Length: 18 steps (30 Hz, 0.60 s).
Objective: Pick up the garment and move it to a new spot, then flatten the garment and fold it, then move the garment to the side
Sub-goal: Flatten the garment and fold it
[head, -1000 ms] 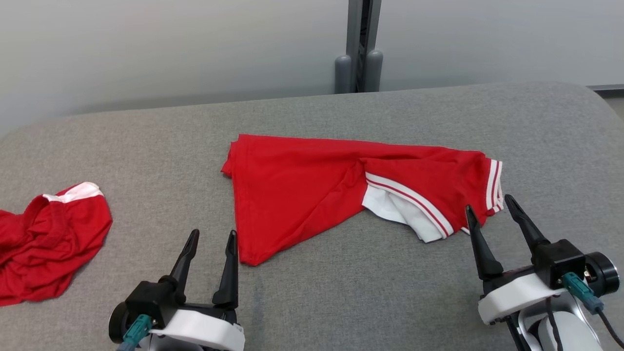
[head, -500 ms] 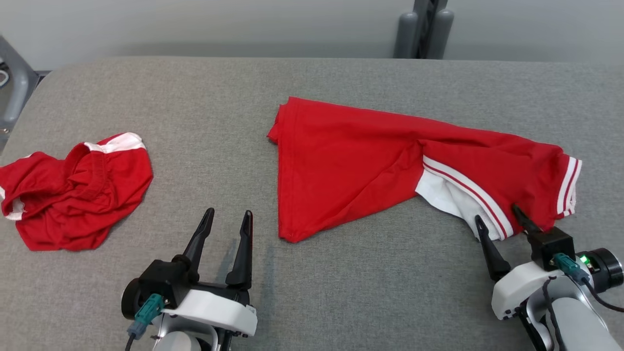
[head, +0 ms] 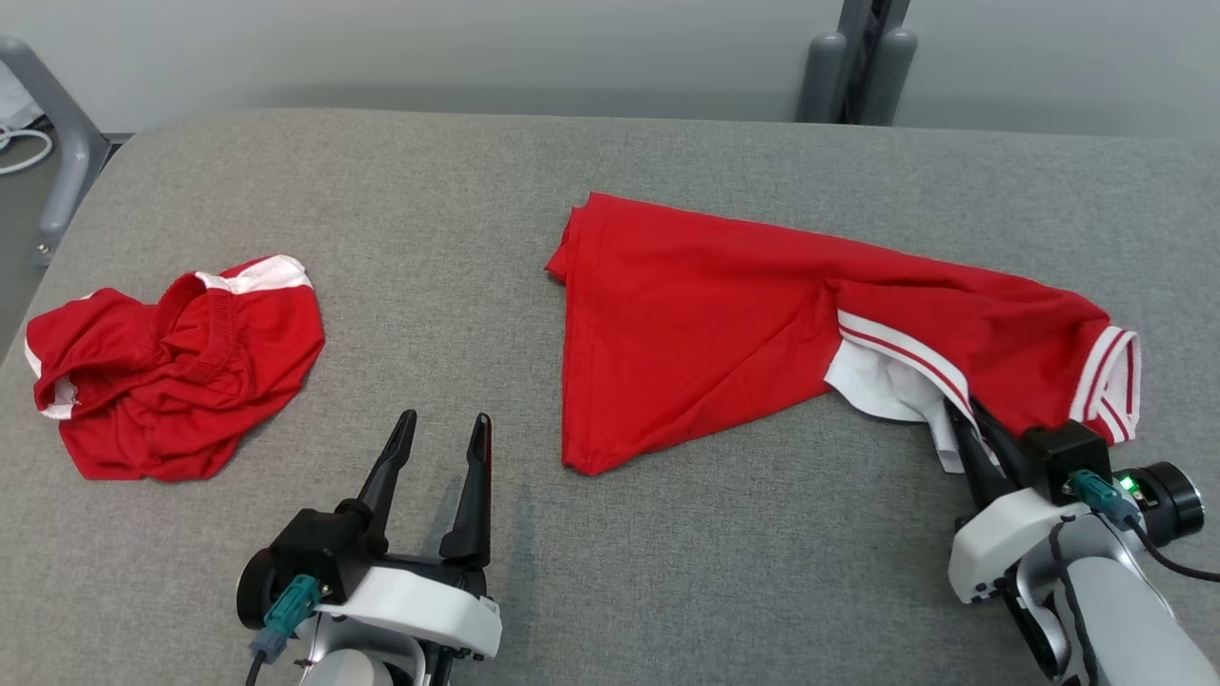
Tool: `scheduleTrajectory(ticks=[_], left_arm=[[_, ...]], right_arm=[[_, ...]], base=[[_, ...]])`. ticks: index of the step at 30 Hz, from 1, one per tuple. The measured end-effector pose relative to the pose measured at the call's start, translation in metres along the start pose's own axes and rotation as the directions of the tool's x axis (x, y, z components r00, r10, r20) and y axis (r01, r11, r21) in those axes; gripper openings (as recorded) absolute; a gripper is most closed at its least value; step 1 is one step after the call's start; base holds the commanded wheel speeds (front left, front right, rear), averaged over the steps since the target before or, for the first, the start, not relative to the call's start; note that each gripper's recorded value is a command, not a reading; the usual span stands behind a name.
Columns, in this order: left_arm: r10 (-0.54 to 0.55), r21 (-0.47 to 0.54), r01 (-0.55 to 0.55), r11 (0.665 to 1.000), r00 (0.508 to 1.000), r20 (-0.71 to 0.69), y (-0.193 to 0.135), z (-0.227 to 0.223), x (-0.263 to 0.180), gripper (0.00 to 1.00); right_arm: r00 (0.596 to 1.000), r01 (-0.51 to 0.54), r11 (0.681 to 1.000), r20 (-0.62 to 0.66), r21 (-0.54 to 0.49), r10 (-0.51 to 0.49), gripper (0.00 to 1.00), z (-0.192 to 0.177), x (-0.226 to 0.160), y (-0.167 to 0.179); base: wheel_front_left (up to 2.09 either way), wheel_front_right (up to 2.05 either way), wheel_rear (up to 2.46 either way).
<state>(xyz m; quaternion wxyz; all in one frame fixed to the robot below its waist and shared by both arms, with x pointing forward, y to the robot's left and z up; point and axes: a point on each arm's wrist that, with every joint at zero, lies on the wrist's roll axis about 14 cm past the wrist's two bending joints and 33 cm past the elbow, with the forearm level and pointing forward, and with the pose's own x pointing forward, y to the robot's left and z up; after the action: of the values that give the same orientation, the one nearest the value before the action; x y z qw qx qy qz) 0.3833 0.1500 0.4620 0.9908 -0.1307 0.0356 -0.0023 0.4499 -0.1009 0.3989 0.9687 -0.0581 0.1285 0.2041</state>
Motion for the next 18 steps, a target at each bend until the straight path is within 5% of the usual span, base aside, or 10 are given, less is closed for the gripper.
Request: scheduleTrajectory(ticks=[10, 15, 18], left_arm=[[-0.034, -0.002, 0.034, 0.999, 0.999, 0.042, -0.011, 0.014, -0.004, 1.00], [-0.037, -0.003, 0.037, 0.999, 0.997, 0.062, -0.014, 0.020, -0.014, 1.00], [-0.043, 0.002, 0.043, 0.999, 0.997, 0.067, -0.017, 0.021, -0.021, 1.00]], right_arm=[[0.954, -0.157, 0.987, 0.259, -0.008, 0.154, 0.00, 0.093, -0.003, 0.054], [0.827, -0.291, 0.953, 0.478, -0.088, 0.296, 0.00, 0.193, -0.017, 0.094], [0.737, -0.304, 0.946, 0.602, -0.114, 0.309, 0.00, 0.264, -0.036, 0.090]], base=[[0.00, 0.00, 0.00], [0.00, 0.00, 0.00], [0.00, 0.00, 0.00]])
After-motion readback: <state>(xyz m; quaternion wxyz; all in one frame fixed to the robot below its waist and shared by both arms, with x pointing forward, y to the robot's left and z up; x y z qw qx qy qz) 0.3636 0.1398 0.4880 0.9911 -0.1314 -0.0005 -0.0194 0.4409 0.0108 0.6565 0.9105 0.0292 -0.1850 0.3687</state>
